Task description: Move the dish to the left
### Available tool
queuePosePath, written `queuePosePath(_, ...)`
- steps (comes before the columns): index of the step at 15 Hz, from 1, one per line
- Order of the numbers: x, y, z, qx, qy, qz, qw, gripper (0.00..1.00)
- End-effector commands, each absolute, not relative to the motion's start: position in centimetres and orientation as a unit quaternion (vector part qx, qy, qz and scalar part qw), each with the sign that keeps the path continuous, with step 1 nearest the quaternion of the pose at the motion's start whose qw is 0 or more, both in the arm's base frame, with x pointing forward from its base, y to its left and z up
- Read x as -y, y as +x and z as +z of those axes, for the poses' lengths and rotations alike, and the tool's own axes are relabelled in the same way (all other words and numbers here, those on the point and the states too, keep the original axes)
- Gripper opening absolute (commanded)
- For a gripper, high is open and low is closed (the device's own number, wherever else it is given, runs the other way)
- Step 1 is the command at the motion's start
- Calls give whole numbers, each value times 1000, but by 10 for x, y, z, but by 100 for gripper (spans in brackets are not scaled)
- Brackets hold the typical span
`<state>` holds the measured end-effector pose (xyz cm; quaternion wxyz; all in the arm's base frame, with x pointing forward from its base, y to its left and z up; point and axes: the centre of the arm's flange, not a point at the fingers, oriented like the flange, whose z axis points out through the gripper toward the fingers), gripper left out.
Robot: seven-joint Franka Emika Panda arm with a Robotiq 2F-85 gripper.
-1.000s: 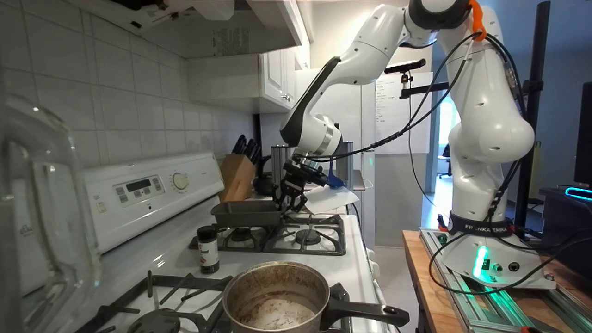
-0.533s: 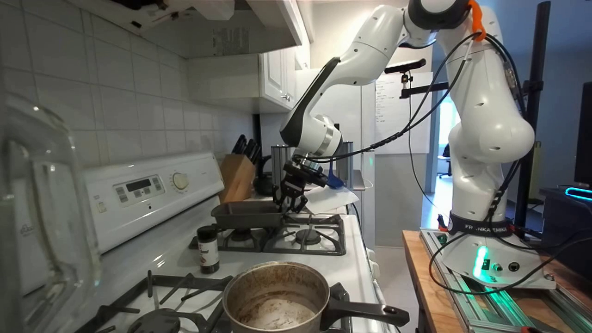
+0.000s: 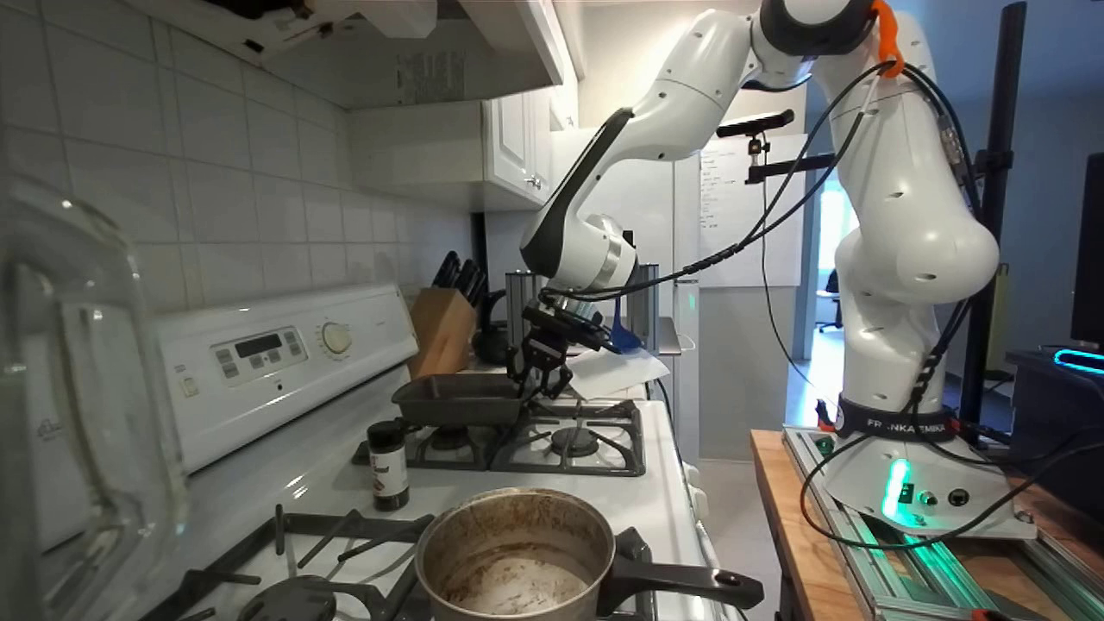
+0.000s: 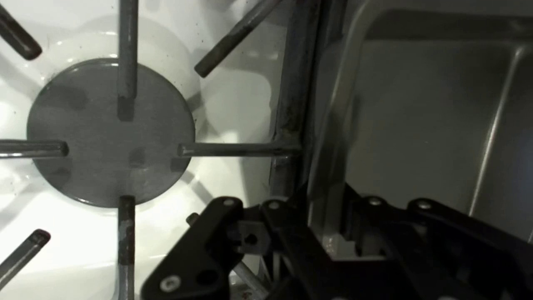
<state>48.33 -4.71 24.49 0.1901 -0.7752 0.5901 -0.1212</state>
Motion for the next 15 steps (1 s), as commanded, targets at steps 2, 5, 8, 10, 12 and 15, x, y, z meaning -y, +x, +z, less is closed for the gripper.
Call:
queuePosePath(2,29,486,250,-617,-754,-128,185,2)
queuePosePath(5,21,489,249,-624,-749,-132,181,2)
queuePosePath(8,15,491,246,-627,-747,-133,177,2)
queuePosePath(10,12,492,244,-632,-742,-136,176,2)
queuePosePath(12,8,494,245,-635,-740,-137,175,2)
queuePosePath(15,4,496,245,-637,-738,-138,174,2)
